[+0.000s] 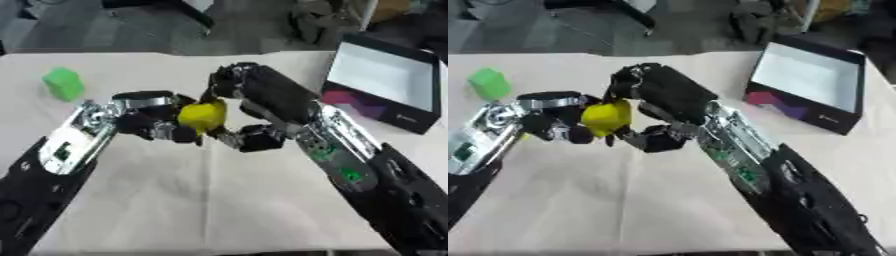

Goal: Pick up the objects with one hand, pass them to the other hand, and then place them into the box on the other side of the table.

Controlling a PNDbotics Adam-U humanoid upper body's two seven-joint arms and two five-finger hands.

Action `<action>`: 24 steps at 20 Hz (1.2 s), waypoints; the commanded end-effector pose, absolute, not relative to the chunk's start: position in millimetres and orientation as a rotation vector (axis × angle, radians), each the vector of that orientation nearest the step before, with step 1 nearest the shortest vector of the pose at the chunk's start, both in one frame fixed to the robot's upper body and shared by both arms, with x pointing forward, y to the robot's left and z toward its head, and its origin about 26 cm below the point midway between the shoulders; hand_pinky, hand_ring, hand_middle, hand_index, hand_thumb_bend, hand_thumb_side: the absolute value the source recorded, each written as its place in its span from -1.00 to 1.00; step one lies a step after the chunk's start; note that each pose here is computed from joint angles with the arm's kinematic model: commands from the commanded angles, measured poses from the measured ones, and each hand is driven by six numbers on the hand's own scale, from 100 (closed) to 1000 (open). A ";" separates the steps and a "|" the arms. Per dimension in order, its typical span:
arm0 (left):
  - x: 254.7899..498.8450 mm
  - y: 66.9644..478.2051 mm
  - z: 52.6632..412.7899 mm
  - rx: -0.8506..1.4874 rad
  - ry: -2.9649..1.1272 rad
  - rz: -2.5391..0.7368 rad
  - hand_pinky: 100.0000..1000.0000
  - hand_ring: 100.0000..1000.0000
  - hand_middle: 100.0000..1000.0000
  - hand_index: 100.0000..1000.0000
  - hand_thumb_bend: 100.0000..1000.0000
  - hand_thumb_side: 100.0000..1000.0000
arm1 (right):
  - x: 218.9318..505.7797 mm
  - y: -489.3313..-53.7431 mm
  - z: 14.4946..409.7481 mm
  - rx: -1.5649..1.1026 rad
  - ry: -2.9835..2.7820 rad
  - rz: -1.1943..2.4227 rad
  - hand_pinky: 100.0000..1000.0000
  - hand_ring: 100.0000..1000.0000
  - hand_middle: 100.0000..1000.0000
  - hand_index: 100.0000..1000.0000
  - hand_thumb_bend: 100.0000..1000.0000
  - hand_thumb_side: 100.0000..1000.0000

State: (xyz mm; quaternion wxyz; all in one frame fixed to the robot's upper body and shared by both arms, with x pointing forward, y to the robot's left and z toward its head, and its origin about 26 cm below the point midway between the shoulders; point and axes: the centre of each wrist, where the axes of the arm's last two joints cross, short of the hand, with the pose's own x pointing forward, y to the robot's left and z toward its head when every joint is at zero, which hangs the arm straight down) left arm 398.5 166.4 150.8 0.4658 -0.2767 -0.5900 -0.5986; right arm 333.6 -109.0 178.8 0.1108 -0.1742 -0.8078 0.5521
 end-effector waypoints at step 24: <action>355.4 309.7 163.3 -0.063 -2.024 -0.710 0.53 0.17 0.28 0.53 -0.09 0.28 | 429.7 -419.3 159.9 -1.380 -1.451 0.517 0.16 0.04 -0.17 -0.20 -0.45 -1.00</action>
